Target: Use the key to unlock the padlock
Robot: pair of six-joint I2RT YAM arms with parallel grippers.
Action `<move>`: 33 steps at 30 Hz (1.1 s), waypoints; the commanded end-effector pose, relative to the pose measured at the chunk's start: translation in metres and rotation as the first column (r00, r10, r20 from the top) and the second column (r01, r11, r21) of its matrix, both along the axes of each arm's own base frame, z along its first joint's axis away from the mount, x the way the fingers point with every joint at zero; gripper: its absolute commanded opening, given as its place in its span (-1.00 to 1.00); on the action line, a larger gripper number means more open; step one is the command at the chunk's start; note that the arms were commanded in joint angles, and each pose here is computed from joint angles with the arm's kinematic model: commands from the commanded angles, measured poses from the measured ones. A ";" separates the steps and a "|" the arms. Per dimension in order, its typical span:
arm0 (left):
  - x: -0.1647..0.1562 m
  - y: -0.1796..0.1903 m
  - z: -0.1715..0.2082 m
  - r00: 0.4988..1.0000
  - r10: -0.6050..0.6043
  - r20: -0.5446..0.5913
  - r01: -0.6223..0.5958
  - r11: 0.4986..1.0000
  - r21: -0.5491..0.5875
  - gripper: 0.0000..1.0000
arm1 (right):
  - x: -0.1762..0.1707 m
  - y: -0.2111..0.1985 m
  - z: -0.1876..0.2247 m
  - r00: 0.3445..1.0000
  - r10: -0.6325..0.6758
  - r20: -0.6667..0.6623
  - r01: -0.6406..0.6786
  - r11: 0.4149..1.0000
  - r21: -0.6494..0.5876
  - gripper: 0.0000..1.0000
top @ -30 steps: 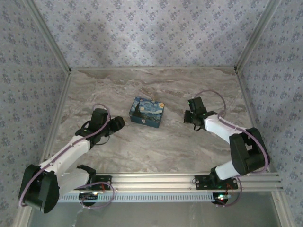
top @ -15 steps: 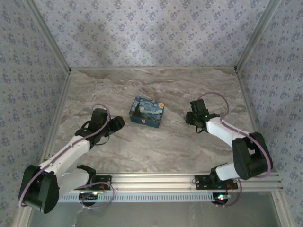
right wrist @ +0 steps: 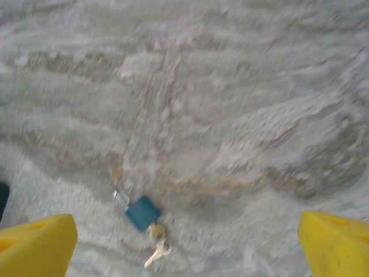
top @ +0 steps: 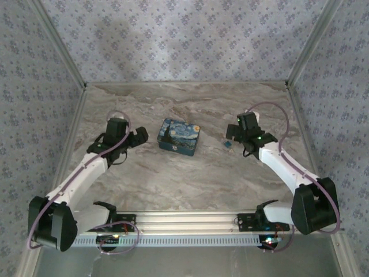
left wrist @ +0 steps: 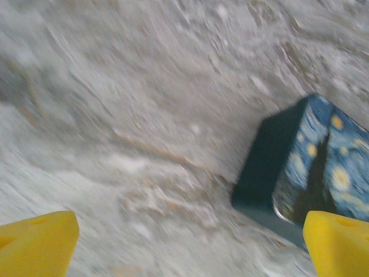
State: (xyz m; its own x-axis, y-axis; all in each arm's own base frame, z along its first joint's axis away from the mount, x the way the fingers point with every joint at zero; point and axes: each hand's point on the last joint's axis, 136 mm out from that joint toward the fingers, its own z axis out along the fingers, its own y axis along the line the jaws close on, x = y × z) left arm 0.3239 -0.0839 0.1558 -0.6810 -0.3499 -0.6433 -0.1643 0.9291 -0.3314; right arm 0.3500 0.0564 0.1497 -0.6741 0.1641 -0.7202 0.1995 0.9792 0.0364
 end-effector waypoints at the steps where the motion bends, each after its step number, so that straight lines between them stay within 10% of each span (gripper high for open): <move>1: 0.016 0.031 0.015 0.997 -0.032 0.072 0.015 0.975 0.224 0.99 | 0.011 -0.035 0.025 0.988 -0.119 0.100 0.133 0.980 -0.146 1.00; 8: 0.039 0.079 0.015 0.963 -0.041 0.266 -0.074 0.910 0.408 0.99 | 0.024 -0.079 0.017 0.955 -0.171 0.244 0.253 0.897 -0.363 1.00; 33: 0.071 0.110 -0.066 0.929 -0.023 0.369 -0.133 0.911 0.391 0.99 | 0.031 -0.085 -0.059 0.924 0.049 0.379 0.039 0.974 -0.223 1.00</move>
